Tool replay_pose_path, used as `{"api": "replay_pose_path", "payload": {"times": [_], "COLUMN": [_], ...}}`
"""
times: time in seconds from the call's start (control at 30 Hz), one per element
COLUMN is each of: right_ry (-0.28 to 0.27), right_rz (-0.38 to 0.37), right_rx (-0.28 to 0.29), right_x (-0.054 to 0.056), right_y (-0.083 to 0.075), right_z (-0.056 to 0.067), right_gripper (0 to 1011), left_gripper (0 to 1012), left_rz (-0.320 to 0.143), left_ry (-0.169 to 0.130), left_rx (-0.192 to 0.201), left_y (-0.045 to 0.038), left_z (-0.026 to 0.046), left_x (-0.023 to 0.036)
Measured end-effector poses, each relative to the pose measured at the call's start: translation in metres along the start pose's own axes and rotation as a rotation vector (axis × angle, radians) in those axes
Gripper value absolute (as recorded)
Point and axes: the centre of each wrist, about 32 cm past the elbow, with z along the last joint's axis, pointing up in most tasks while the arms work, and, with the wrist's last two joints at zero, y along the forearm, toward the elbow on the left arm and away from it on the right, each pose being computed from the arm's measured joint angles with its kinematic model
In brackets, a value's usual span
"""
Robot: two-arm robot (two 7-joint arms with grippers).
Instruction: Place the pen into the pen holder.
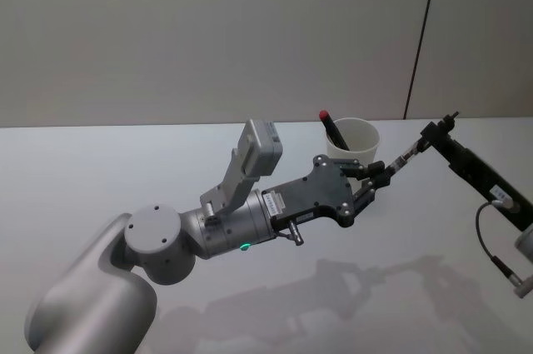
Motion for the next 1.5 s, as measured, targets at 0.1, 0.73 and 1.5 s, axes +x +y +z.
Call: {"api": "replay_pose_path", "payload": {"times": [0.1, 0.73, 1.5], "right_ry": [0.007, 0.015, -0.152], "right_rz": [0.001, 0.004, 0.019], "right_rx": [0.009, 0.05, 0.025], "right_x": [0.0, -0.001, 0.006], "right_y": [0.001, 0.005, 0.012], "right_z": [-0.001, -0.002, 0.01], "right_gripper": [148, 119, 119], "left_gripper": [126, 365, 1003], "left_rz": [0.0, 0.0, 0.0], "left_ry": [0.0, -0.001, 0.0], "left_rx": [0.0, 0.001, 0.0], "left_y": [0.0, 0.0002, 0.0], "left_z": [0.0, -0.0001, 0.0], "left_x": [0.0, 0.0, 0.0]}}
